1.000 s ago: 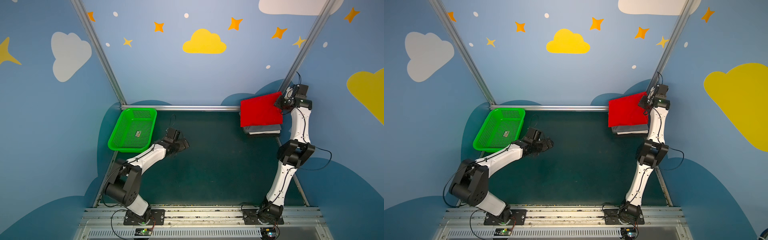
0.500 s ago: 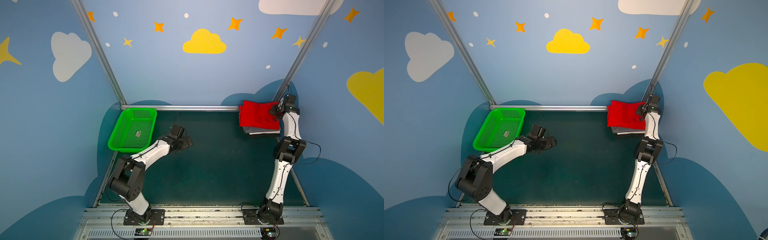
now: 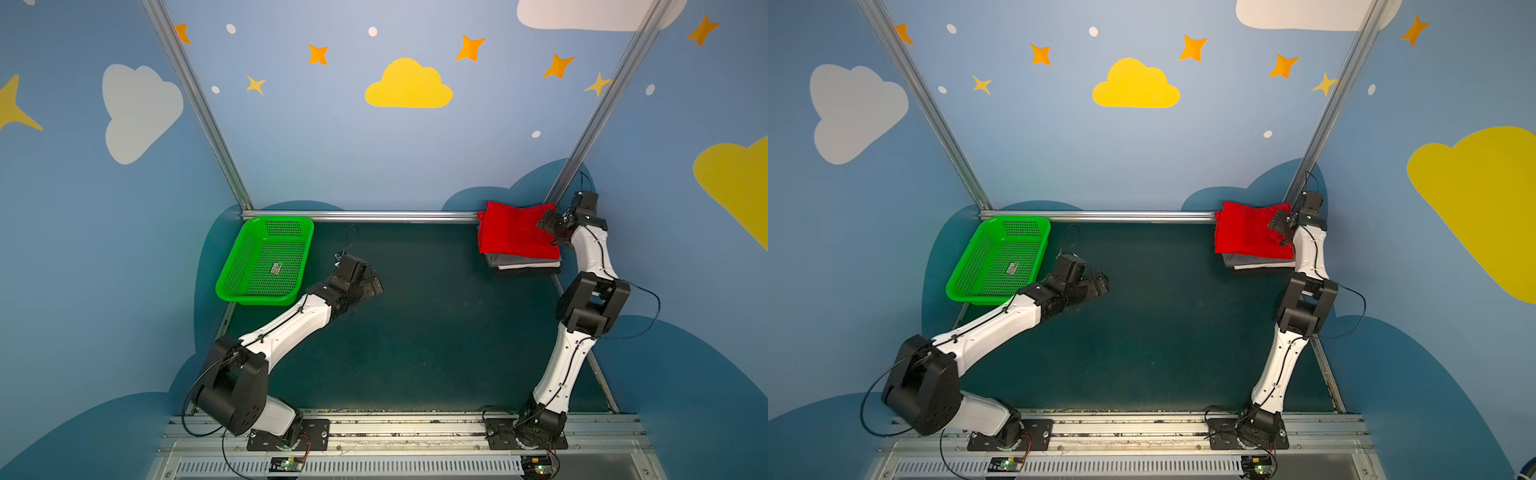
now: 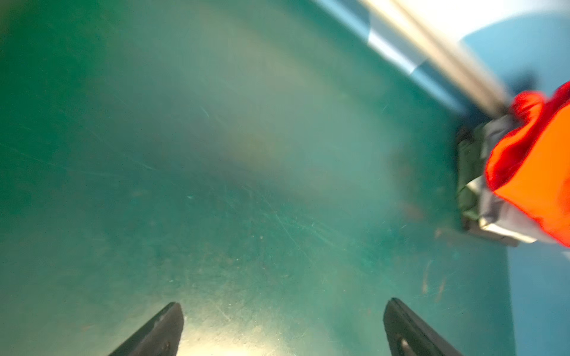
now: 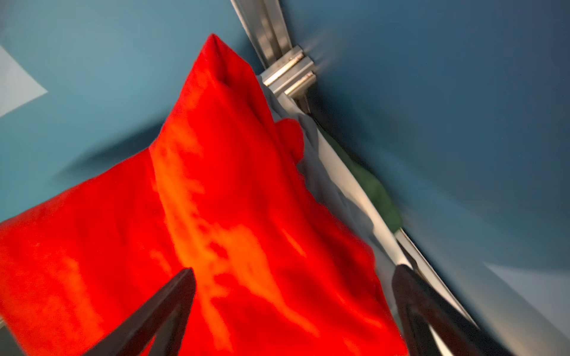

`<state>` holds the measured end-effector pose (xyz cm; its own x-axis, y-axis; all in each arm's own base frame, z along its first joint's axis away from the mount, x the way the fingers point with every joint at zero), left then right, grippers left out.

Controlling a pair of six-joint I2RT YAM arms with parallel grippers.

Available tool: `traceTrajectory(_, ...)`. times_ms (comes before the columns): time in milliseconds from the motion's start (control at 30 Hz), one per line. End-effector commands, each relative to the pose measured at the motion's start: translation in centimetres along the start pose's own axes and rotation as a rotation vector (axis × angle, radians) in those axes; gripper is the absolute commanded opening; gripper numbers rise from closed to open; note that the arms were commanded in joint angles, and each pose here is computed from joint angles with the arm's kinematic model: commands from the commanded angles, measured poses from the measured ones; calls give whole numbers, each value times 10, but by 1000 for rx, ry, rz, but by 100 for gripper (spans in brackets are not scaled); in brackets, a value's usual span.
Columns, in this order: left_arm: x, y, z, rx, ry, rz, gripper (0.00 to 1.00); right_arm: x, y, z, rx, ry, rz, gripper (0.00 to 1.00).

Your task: Fold and stack the t-shirts

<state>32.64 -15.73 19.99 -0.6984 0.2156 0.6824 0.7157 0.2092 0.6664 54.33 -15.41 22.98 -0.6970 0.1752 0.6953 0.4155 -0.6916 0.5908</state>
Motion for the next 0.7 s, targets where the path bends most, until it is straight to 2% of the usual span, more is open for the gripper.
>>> traceTrajectory(0,21,11,11,-21,59,-131,100,27,-3,11,-33,35,-70,97)
traceTrajectory(133,48,12,31,-45,137,-239,100,40,-33,13,-47,107,-55,97)
traceTrajectory(333,85,17,83,-91,416,-451,100,87,-102,24,-20,233,-90,97)
traceTrajectory(400,83,15,103,-99,486,-494,100,101,-126,33,44,267,-151,97)
traceTrajectory(533,67,0,144,-105,629,-504,100,132,-173,35,262,160,-363,97)
traceTrajectory(600,59,-9,155,-131,658,-494,100,144,-189,30,319,165,-428,97)
traceTrajectory(667,51,-14,160,-174,658,-498,100,143,-198,24,326,188,-435,97)
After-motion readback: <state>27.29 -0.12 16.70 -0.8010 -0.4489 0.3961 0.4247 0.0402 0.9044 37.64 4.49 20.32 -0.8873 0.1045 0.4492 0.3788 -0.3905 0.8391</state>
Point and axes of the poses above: each gripper's point midway between its finger pads, its own x axis back along the fingers, its own z axis along the line the jaws close on, y = z × x, the point moved 6 cm from there along x, back along the fingers, and after that the axes turned 14 degrees about -x, right-handed, at the moved point
